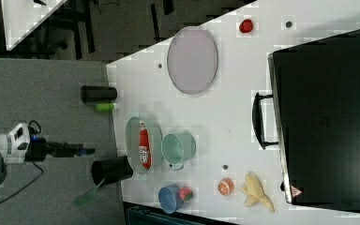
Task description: Pick ketchup from strainer and place it on the table
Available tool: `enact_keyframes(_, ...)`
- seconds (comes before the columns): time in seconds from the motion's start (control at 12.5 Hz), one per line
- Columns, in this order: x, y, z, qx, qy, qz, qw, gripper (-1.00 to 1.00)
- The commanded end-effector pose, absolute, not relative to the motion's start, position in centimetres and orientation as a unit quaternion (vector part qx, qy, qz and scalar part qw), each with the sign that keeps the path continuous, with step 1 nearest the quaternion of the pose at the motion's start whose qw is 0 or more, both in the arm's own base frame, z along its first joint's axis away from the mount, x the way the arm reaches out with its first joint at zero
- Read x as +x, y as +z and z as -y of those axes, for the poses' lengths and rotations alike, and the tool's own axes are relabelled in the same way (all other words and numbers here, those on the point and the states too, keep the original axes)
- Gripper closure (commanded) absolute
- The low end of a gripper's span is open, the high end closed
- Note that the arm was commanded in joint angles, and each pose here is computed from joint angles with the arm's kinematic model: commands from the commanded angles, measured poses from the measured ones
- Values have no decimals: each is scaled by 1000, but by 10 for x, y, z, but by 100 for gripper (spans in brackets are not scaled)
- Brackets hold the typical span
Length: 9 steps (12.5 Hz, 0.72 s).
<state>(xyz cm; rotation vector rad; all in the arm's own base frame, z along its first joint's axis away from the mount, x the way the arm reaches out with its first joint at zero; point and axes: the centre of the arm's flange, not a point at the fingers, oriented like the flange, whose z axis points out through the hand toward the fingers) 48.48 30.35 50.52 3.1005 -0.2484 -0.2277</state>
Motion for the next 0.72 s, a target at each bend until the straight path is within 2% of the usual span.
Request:
enact_keyframes(0.08,458,479,-352,996,-84,41,9,-100)
enact_keyframes(0.24,444,441,-377,995,-89,37,0,-100)
enact_keyframes(0.4,433,401,-390,995,-84,60,-9,-100)
enact_keyframes(0.72,414,319,-392,998,-50,36,-23,-100)
